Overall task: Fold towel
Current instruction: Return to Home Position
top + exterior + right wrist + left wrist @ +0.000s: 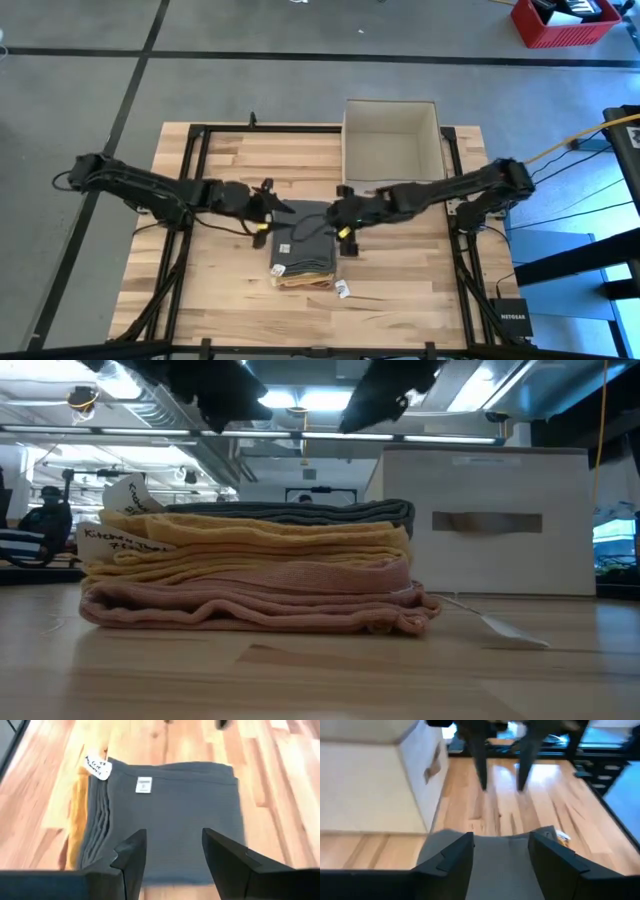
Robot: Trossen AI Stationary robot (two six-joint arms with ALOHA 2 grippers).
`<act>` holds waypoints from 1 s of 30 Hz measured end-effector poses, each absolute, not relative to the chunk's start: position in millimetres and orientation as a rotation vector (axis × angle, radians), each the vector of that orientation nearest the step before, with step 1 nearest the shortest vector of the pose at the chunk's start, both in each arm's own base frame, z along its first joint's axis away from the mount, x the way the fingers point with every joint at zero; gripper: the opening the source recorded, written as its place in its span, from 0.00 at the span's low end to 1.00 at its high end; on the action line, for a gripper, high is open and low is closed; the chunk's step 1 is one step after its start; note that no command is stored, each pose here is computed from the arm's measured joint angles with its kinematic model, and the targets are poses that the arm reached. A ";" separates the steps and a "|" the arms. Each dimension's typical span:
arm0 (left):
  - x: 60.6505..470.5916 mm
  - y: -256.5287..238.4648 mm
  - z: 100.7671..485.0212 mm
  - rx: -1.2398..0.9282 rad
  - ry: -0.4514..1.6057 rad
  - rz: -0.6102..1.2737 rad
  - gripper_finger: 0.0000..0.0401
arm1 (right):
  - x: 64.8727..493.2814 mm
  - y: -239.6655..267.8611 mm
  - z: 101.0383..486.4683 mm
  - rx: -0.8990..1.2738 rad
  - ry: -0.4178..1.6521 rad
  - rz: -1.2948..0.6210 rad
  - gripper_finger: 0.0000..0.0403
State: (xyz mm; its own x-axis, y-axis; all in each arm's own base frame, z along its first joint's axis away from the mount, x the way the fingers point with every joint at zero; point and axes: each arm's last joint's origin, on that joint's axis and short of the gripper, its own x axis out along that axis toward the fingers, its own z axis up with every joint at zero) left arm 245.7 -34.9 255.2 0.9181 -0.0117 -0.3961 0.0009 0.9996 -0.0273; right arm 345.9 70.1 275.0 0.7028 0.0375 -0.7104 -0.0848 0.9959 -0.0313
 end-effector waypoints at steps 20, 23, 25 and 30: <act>167.2 -6.3 253.3 -0.013 0.101 0.030 0.01 | 166.0 31.2 249.7 0.240 0.111 0.058 0.43; 158.8 -5.8 248.6 -0.049 0.064 0.031 0.01 | 151.2 29.3 240.3 0.274 0.041 0.109 0.35; 154.8 -5.6 244.2 -0.059 0.046 0.031 0.01 | 142.6 28.0 234.1 0.277 0.013 0.133 0.27; 147.9 -4.9 231.4 -0.076 0.058 0.043 0.01 | 128.6 25.5 212.6 0.267 0.001 0.149 0.07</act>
State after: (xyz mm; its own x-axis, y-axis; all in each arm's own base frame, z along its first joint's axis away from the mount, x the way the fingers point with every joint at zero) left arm 147.9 -4.9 231.4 0.9974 0.0412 -0.0598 -0.0456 0.9962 -0.0748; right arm 128.6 25.5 212.6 0.9890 0.1466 0.0187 -0.1463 0.9536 0.2630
